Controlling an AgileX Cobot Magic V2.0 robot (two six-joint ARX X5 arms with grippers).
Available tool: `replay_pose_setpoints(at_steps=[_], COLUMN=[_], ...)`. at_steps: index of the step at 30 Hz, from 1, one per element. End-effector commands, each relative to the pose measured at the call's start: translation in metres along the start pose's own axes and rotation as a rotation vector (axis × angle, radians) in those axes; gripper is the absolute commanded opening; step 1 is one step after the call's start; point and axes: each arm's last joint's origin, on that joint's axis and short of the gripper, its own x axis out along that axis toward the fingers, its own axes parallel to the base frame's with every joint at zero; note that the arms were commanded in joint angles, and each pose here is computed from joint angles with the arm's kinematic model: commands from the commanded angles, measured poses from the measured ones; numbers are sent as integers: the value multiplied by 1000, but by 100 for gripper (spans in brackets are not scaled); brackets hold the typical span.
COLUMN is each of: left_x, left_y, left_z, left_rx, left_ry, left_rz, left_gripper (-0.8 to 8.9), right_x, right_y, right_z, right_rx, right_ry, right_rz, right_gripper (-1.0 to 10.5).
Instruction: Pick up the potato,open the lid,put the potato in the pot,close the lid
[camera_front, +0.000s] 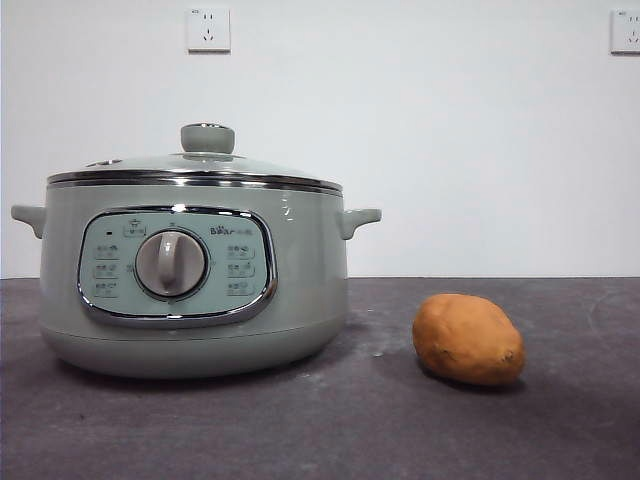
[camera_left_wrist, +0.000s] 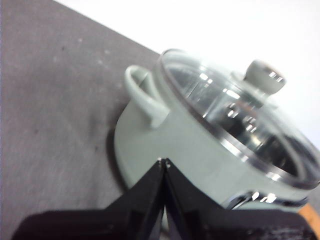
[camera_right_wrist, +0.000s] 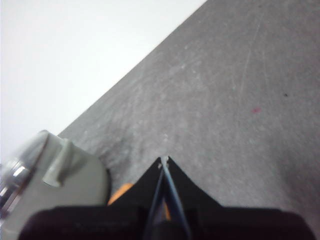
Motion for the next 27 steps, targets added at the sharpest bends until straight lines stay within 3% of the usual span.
replay_pose_setpoints(at_steps=[1,7,16,21,27], left_x=[-7,-17,-25,-17,8], left_y=[-11,-32,-58,-66,-69], left_z=[16,46,88,107,121], left_rx=[21,115,216,221,205], left_ry=[-42,-79,-126,-56,147], left_rz=[-27,-77,-93,-75,-156], left_gripper=[-7,-7,-7,-7,-3], right_x=[-4,-6,-2,9,31], right_y=[10,30,68,87,101], right_z=[11,36,79,97,106], right_rx=[-6,-137,-261,-324,-419], right_ry=[-13,-20,-2,84,317], right_rz=[14,15,58,120,221], right_gripper=[-16,-16,-16,-16,6])
